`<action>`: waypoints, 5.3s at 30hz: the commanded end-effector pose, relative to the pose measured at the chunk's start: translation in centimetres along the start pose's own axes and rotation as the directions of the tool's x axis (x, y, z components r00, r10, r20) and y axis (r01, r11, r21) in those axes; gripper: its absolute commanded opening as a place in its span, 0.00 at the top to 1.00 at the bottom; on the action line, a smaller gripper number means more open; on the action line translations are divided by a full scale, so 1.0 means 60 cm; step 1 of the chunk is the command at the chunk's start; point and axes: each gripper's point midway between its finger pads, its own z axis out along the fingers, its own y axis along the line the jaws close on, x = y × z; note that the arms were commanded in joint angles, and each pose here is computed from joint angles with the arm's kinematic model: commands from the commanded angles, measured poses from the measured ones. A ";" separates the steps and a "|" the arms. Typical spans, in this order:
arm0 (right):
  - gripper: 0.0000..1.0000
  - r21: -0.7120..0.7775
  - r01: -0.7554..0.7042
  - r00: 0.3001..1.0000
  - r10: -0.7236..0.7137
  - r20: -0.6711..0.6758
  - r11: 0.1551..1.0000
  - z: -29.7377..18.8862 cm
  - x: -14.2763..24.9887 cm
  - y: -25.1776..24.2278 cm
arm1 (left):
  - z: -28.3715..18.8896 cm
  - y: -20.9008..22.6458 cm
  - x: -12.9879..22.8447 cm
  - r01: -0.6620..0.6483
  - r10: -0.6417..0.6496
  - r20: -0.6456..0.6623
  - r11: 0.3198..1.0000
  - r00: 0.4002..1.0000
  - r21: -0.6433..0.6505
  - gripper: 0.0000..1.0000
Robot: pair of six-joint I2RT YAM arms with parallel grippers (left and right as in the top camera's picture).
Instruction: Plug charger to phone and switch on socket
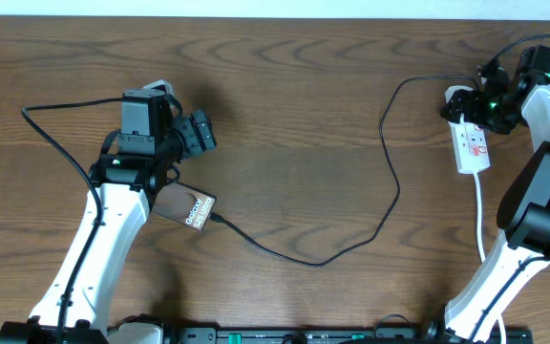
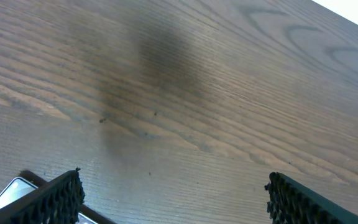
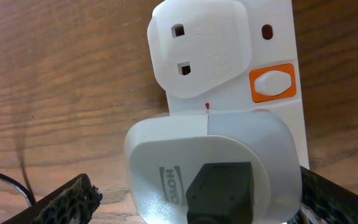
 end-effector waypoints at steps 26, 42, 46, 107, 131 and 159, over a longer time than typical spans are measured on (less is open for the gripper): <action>0.11 -0.085 -0.042 0.998 0.038 -0.052 0.995 0.005 0.014 0.016 | -0.006 -0.006 -0.017 -0.021 0.021 0.025 1.000 0.999 -0.002 0.08; 0.10 -0.109 -0.045 0.998 0.039 -0.057 0.993 0.004 0.016 0.022 | -0.006 -0.006 -0.017 -0.021 0.021 0.025 1.000 0.999 -0.002 0.08; 0.10 -0.147 -0.046 0.998 0.038 -0.054 0.988 0.003 0.015 0.034 | -0.006 -0.006 -0.017 -0.021 0.021 0.025 1.000 0.999 -0.002 0.08; 0.15 -0.197 -0.074 0.991 0.049 -0.127 0.978 0.028 0.050 0.075 | -0.006 -0.004 -0.014 -0.020 0.021 0.018 1.000 1.000 -0.005 0.08; 0.15 -0.247 -0.056 0.991 0.024 -0.132 0.967 0.032 0.051 0.108 | -0.006 -0.004 -0.014 -0.020 0.021 0.018 1.000 1.000 -0.005 0.08; 0.18 -0.194 -0.121 0.985 0.093 -0.145 0.974 0.034 0.060 0.088 | -0.006 -0.004 -0.014 -0.020 0.021 0.018 1.000 1.000 -0.005 0.08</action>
